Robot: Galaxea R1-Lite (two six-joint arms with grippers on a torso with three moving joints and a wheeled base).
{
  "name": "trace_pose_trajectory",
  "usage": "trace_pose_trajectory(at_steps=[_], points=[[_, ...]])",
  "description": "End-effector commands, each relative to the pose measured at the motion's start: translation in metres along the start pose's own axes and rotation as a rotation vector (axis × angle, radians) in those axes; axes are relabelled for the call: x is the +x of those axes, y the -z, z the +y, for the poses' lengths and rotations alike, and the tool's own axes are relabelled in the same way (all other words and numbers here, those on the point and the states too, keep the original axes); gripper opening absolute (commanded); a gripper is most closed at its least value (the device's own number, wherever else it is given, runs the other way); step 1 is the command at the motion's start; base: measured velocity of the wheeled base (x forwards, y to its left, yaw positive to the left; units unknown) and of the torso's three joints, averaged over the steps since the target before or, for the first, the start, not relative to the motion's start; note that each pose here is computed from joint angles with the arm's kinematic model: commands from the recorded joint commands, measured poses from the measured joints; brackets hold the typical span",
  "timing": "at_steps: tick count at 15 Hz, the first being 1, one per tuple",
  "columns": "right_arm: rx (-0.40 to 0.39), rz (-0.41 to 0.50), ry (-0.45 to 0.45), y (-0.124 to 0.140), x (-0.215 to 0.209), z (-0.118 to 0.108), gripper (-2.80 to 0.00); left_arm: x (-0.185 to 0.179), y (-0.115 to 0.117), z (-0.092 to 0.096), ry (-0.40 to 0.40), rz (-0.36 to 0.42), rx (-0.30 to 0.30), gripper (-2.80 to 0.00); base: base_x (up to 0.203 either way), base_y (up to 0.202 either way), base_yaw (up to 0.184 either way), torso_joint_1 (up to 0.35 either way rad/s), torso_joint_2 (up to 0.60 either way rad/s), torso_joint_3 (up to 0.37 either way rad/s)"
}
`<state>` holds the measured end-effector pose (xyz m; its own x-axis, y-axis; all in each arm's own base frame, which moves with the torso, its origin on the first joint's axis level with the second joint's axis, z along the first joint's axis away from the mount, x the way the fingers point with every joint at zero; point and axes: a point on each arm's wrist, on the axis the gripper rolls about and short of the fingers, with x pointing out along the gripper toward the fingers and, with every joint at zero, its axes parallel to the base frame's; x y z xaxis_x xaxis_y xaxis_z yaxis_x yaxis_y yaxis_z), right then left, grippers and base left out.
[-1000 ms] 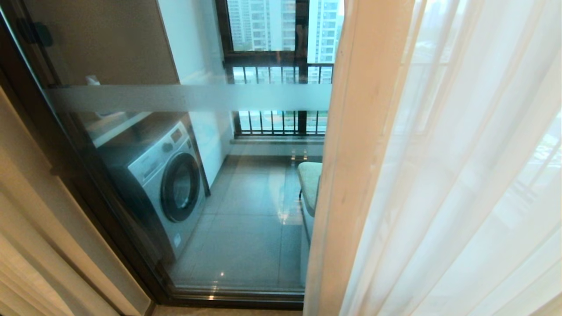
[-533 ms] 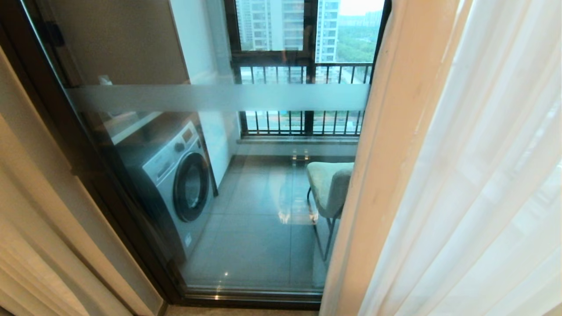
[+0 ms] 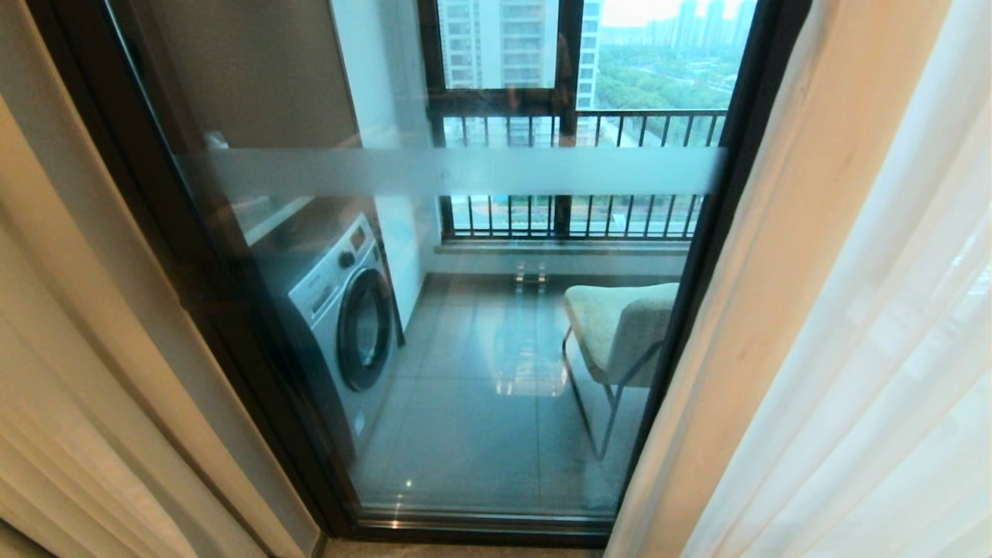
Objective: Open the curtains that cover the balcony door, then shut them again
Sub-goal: Close the inner curtains on both sides
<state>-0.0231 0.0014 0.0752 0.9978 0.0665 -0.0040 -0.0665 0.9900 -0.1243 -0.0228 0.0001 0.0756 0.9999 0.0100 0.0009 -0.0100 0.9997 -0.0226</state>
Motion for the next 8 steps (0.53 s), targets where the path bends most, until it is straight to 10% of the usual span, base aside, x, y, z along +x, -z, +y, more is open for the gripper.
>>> trace_pose_trajectory(at_steps=[1, 8], points=[[-0.001, 0.000, -0.001, -0.0001, 0.0001, 0.0000, -2.80, 0.0001, -0.0001, 0.0000, -0.001, 0.001, 0.000, -2.80, 0.000, 0.189, -0.002, 0.002, 0.01, 0.002], [-0.001, 0.000, -0.001, -0.0001, 0.0001, 0.0000, -2.80, 0.0001, 0.0000, 0.0000, -0.001, 0.001, 0.000, -2.80, 0.000, 0.189, 0.001, 0.002, 0.00, 0.001]])
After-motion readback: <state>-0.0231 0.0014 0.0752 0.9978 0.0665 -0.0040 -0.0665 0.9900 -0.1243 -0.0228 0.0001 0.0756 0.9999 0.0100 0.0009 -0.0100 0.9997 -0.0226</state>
